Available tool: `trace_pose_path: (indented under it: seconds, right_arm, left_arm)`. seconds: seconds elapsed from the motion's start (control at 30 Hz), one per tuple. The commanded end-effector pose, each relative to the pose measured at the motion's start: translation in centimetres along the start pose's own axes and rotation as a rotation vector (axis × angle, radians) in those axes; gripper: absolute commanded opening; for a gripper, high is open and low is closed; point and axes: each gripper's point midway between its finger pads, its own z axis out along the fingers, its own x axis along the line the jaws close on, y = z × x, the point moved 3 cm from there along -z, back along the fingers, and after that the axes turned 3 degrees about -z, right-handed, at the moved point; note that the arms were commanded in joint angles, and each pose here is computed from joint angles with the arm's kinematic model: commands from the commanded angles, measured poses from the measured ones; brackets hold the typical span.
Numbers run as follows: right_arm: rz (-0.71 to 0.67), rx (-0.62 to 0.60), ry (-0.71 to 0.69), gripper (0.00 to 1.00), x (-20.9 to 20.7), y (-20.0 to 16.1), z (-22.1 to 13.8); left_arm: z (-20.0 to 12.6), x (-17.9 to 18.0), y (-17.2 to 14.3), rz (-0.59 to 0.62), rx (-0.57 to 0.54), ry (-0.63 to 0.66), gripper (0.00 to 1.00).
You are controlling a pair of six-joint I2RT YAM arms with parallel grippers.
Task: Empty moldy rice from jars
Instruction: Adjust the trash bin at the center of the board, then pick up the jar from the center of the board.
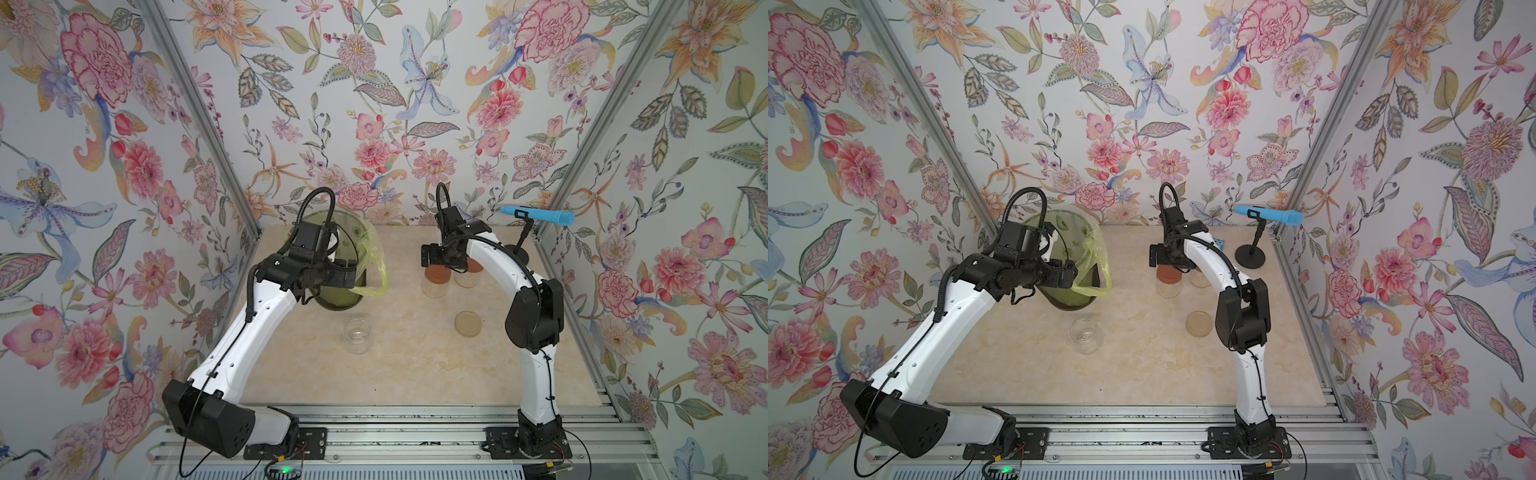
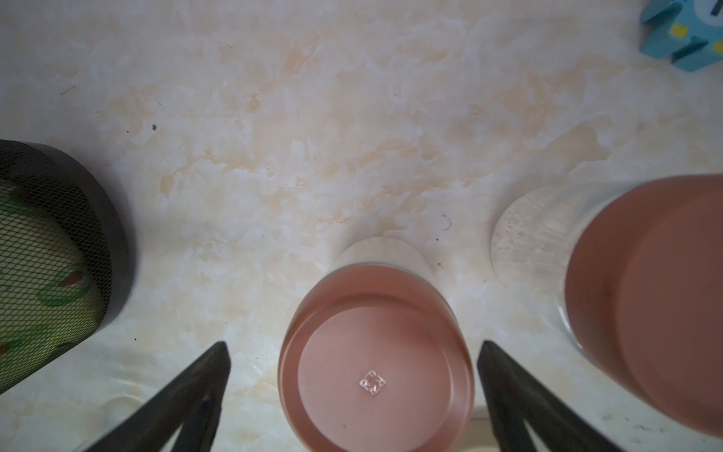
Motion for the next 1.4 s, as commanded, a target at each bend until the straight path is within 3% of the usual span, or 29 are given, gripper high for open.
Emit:
trace_pose_path:
  seconds: [0.0,0.67,1.03,1.37]
  right_arm:
    - [0.013,0.016,-0.007,1.00,-0.1,-0.1,0.3]
    - [-0.042,0.062,-0.107,1.00,-0.4,-1.8,2.5]
    - [-0.065,0.119,-0.192,1.00,-1.1,-2.9,4.4]
    - [-0.080,0.166,-0.224,0.97,-1.4,-3.5,6.6]
  left_arm:
    - [-0.9,0.8,-1.6,-0.024,0.064,0.015,1.00]
    - [-3.4,2.6,3.0,0.031,-0.022,0.093,1.00]
    - [-7.9,0.0,7.8,-0.004,-0.245,-0.058,1.00]
    - [-8.9,-1.0,8.3,0.007,-0.307,-0.130,1.00]
